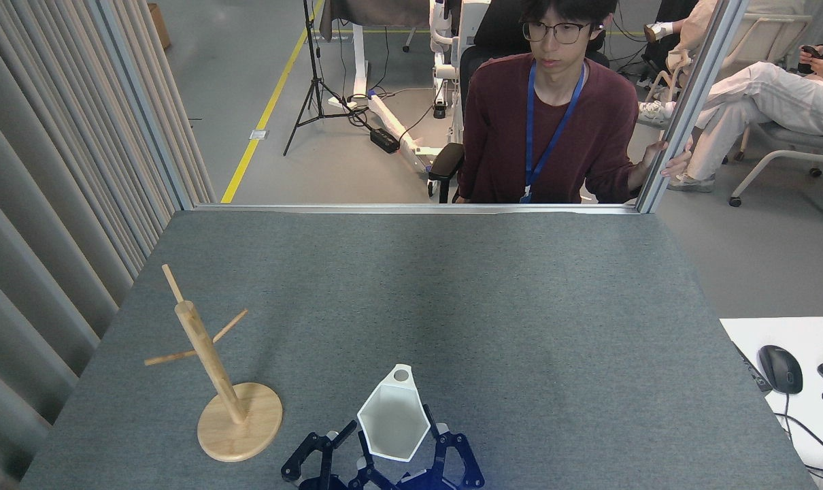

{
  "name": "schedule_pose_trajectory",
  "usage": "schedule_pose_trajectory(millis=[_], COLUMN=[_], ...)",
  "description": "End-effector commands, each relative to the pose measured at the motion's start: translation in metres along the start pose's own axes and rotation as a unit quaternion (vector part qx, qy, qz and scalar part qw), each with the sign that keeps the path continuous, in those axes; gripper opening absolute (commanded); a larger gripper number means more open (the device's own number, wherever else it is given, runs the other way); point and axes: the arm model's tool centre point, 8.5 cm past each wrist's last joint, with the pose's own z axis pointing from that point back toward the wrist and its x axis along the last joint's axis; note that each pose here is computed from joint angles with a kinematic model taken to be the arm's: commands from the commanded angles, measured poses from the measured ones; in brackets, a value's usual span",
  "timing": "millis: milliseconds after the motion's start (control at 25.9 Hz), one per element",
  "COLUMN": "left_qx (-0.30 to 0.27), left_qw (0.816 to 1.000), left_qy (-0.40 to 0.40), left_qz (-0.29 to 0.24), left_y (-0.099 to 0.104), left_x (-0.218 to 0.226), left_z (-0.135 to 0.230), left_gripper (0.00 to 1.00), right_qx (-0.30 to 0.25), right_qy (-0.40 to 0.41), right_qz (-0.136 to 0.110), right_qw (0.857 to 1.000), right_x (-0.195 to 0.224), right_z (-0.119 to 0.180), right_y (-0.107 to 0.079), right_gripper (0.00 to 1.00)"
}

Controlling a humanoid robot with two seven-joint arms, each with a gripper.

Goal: Hang cup on storage rack
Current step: 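Carry the cup toward the center and bring the left gripper near it, then grasp the cup with the left gripper and release the right gripper, then move the cup with the left gripper toward the wooden stand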

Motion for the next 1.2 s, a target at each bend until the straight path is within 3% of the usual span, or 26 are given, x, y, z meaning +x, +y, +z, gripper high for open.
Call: schedule_pose_trajectory(millis=[0, 425, 464, 503, 541, 619, 773, 890, 1160], left_qx=[0.004, 0.013, 0.013, 0.013, 0.015, 0.016, 0.016, 0.016, 0.014], left_qw=[1.000, 1.000, 1.000, 1.000, 1.000, 1.000, 1.000, 1.000, 1.000], left_qy=[0.000, 0.000, -0.001, -0.001, -0.001, -0.001, -0.001, -0.001, -0.001], left_qz=[-0.002, -0.007, -0.007, -0.008, -0.010, -0.013, -0.014, -0.014, -0.013], left_y=[0.002, 0.007, 0.007, 0.007, 0.008, 0.010, 0.010, 0.010, 0.008], left_x=[-0.002, -0.006, -0.005, -0.005, -0.006, -0.008, -0.008, -0.008, -0.008], left_z=[-0.002, -0.005, -0.005, -0.005, -0.006, -0.006, -0.006, -0.006, -0.006], left_gripper=[1.00, 1.00, 0.89, 0.69, 0.55, 0.34, 0.33, 0.34, 0.34], right_qx=[0.003, -0.003, -0.002, -0.002, -0.003, -0.003, -0.019, -0.039, -0.121], right_qy=[-0.017, -0.044, -0.043, -0.043, -0.043, -0.043, -0.035, -0.031, 0.006], right_qz=[-0.006, -0.005, -0.005, -0.005, -0.005, -0.006, -0.005, -0.007, -0.019], right_qw=[1.000, 0.999, 0.999, 0.999, 0.999, 0.999, 0.999, 0.999, 0.992], right_x=[0.013, 0.032, 0.032, 0.032, 0.032, 0.032, 0.030, 0.028, 0.007], right_z=[0.004, 0.011, 0.012, 0.012, 0.012, 0.012, 0.010, 0.006, -0.012], right_y=[0.002, 0.001, 0.001, 0.001, 0.001, 0.001, -0.003, -0.014, -0.066], right_gripper=[0.56, 0.56, 0.56, 0.56, 0.56, 0.62, 0.98, 0.98, 0.98])
